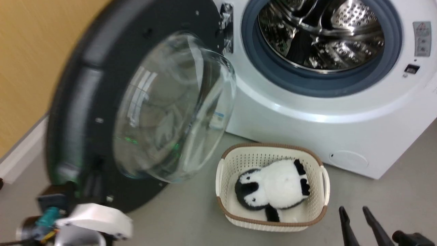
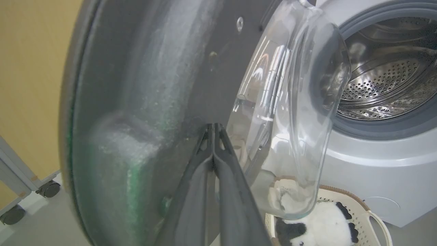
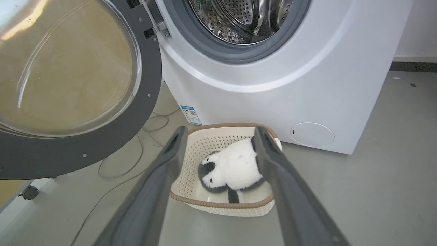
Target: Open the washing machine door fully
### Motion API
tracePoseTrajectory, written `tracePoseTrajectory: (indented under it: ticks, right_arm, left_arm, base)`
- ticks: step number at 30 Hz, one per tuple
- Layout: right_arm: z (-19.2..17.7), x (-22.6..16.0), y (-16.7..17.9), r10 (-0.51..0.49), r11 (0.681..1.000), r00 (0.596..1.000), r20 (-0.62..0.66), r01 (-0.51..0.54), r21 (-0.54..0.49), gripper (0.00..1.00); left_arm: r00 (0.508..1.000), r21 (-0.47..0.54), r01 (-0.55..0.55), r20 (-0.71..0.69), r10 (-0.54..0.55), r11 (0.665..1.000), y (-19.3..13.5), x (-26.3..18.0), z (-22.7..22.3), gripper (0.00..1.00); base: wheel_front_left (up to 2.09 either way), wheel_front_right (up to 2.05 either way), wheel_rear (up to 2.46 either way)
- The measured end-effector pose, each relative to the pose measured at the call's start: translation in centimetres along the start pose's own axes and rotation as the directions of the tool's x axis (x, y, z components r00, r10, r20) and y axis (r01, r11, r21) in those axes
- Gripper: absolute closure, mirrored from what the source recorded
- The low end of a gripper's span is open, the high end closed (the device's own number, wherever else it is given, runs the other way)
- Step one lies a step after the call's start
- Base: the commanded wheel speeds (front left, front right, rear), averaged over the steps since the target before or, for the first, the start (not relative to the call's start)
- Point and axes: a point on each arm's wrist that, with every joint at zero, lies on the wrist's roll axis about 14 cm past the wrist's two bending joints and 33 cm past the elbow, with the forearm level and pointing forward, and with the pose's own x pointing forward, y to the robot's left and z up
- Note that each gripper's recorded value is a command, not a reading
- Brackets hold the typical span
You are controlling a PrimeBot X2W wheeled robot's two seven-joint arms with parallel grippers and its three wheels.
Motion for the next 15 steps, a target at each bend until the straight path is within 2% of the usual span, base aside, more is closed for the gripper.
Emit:
tracePoseTrajectory:
  ticks: [10, 15]
  right_arm:
    - [-1.4, 1.2, -2.1, -0.015, 1.000, 0.998, -0.057, 0.014, -0.005, 0.00]
    - [-1.8, 1.9, -3.0, -0.022, 1.000, 0.997, -0.072, 0.022, -0.004, 0.00]
  left_arm:
    - [0.996, 0.106, -0.089, -0.010, 0.090, 0.990, 4.2, 4.1, 0.2, 1.00]
    - [0.991, 0.120, -0.128, -0.028, 0.132, 0.984, 5.4, 6.3, -0.5, 1.00]
  base:
    - [0.00, 0.00, 0.00]
    - [0.00, 0.00, 0.00]
